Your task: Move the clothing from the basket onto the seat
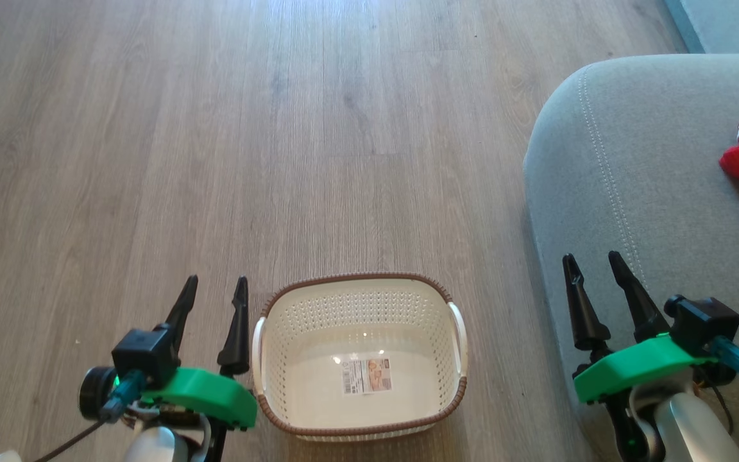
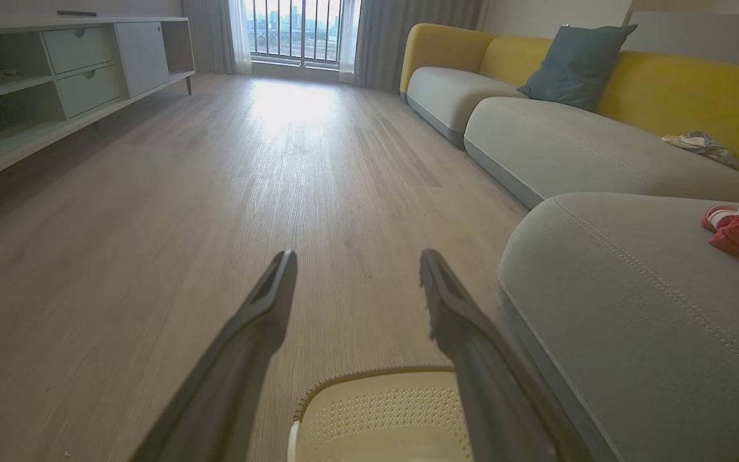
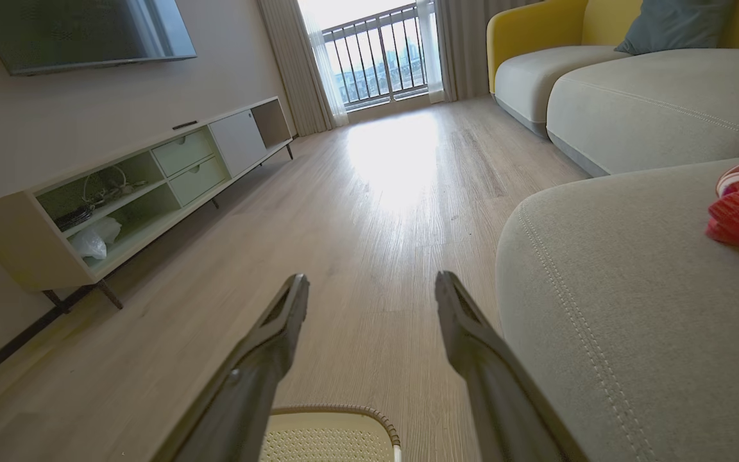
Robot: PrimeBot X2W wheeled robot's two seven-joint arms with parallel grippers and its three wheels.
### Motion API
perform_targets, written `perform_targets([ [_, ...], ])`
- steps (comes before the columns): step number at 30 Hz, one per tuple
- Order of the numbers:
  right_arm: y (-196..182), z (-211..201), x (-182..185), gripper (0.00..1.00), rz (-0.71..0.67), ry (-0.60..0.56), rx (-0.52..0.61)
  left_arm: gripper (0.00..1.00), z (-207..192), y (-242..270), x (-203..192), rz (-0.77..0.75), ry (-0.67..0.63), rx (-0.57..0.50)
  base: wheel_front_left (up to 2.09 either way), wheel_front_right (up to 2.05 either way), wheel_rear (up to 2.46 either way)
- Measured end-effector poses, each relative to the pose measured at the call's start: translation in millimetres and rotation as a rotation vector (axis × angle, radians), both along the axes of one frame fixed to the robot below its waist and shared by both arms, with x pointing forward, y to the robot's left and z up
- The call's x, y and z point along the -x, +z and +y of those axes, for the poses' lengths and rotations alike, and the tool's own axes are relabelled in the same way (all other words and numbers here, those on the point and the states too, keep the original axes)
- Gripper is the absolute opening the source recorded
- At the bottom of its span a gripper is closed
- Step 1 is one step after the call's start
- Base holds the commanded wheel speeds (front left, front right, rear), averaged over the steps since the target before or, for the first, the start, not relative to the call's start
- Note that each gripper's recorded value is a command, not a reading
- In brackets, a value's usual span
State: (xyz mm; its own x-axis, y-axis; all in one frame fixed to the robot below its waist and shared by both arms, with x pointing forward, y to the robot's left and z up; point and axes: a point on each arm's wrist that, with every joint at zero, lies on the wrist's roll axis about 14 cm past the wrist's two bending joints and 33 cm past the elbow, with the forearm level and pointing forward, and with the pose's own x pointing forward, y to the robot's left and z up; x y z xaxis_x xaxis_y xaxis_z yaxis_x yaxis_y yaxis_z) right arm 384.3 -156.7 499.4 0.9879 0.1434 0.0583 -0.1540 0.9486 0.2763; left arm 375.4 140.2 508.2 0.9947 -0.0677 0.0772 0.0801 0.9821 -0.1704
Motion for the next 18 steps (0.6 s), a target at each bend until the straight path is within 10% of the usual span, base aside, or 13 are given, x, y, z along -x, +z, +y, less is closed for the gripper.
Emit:
perform_targets([
  [10, 0.3, -2.4, 1.5, 1.0, -0.001, -0.006, 0.007, 1.0, 3.3, -7.7, 1.2, 0.027, 0.01, 0.033, 0.0, 0.0, 0.0],
  [11, 0.2, -2.4, 1.5, 0.0, -0.001, -0.006, 0.007, 0.0, 2.6, -8.7, 1.5, 0.03, 0.006, 0.034, 0.0, 0.0, 0.0],
  [18, -44.1, -6.8, 20.9, 0.0, 0.142, -0.02, 0.002, 0.0, 6.6, -55.4, 21.7, 0.183, 0.02, 0.035, 0.0, 0.0, 0.0],
])
